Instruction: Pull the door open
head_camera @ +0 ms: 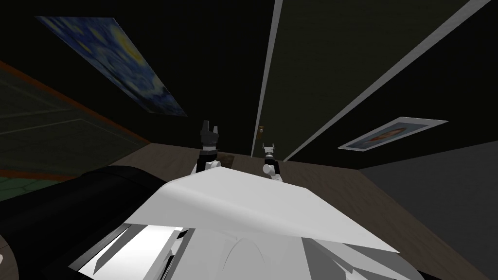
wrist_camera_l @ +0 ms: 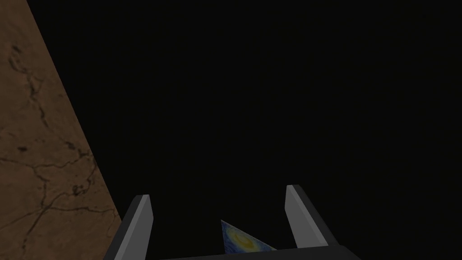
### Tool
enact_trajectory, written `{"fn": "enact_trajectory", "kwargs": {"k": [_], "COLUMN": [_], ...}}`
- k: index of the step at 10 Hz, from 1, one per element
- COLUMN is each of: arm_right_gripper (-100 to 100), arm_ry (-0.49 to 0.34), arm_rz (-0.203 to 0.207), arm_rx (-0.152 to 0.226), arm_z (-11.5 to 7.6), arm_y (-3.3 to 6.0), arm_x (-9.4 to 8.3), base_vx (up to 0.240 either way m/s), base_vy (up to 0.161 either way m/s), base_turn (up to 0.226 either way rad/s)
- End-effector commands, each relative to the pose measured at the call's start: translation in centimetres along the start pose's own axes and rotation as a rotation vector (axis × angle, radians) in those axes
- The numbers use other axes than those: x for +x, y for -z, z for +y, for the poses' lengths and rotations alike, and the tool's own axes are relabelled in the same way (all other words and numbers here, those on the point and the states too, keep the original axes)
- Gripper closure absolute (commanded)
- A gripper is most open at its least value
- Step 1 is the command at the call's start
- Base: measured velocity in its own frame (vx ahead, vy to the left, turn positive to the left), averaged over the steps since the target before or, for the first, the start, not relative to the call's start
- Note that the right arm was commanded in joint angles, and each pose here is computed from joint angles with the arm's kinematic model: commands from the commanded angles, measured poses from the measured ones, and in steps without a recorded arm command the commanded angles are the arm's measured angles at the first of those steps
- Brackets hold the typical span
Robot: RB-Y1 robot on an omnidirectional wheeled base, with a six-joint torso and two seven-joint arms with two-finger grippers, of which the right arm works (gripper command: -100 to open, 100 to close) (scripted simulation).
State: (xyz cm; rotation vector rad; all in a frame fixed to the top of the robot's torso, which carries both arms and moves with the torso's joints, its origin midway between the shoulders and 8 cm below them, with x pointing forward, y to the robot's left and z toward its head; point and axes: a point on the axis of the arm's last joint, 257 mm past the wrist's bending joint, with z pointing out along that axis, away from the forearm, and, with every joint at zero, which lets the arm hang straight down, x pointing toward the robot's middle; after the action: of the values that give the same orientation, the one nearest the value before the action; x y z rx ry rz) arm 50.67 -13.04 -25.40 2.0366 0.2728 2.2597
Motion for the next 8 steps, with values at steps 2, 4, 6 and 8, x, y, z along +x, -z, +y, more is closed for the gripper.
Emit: {"fn": "enact_trajectory", "kwargs": {"k": [2,4,6,8], "arm_right_gripper": [-100,-100,-100,-100], "arm_ry": [-0.051,-0.109,-0.154,-0.183], "arm_rz": [-0.023,-0.050,-0.072,-0.086], "arm_rx": [0.012,0.023,0.031,0.035], "arm_z": [-0.8,-1.8,-2.5,-3.0], "arm_y": [-0.37,-0.56,-0.69,-0.76], "arm_x": [-1.1,-2.2,-3.0,-3.5], "base_vx": [0.108,0.144,0.168,0.184], "base_vy": [0.012,0.040,0.054,0.067], "base_turn": [-0.010,-0.021,-0.011,-0.005]}}
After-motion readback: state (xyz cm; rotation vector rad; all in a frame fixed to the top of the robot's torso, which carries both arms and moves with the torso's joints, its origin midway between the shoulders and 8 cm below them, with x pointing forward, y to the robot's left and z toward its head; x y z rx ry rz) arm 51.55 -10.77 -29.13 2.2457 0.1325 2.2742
